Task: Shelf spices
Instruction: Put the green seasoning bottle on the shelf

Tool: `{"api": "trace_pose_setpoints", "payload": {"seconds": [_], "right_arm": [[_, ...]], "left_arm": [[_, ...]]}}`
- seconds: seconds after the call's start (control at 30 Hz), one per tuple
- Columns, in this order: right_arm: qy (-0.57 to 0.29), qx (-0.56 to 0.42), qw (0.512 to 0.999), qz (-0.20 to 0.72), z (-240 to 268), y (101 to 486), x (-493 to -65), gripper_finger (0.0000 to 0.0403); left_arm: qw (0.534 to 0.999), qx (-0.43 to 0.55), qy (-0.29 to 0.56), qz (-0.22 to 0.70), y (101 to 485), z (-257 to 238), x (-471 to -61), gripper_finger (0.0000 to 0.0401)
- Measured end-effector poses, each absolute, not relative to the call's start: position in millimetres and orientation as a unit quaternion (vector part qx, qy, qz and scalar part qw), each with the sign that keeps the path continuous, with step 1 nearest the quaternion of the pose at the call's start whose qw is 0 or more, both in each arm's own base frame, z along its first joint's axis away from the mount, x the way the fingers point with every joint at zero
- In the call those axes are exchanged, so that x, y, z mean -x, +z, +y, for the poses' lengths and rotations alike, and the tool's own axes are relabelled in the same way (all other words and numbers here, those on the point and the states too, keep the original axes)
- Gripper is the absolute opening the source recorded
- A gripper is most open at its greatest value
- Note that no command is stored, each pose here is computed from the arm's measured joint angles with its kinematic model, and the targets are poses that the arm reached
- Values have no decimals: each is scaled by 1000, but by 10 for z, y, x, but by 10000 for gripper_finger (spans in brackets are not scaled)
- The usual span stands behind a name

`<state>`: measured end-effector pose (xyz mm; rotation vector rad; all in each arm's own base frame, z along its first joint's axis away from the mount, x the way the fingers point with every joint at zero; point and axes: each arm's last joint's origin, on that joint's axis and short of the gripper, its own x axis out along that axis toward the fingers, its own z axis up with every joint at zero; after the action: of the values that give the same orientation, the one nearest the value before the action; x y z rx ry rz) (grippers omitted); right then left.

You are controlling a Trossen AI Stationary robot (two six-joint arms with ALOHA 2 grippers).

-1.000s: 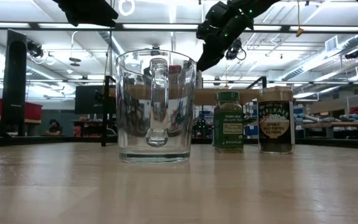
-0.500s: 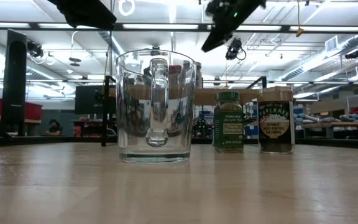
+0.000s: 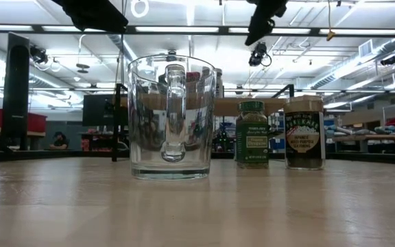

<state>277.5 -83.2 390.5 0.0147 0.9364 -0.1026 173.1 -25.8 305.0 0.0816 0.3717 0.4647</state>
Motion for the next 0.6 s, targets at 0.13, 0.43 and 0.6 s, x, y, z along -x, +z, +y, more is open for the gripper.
{"api": "trace_pose_setpoints", "payload": {"seconds": [0.13, 0.43, 0.6], "right_arm": [[-24, 16, 886, 463, -544, 3613, -2937, 306], [-30, 16, 857, 515, -196, 2731, -2999, 306], [-38, 2, 860, 509, -135, 2456, -2986, 306]], "left_arm": [[955, -39, 229, 182, 3051, -258, -1731, 241], [958, -31, 226, 174, 3065, -262, -1738, 241], [958, -31, 226, 172, 3070, -263, -1740, 241]]}}
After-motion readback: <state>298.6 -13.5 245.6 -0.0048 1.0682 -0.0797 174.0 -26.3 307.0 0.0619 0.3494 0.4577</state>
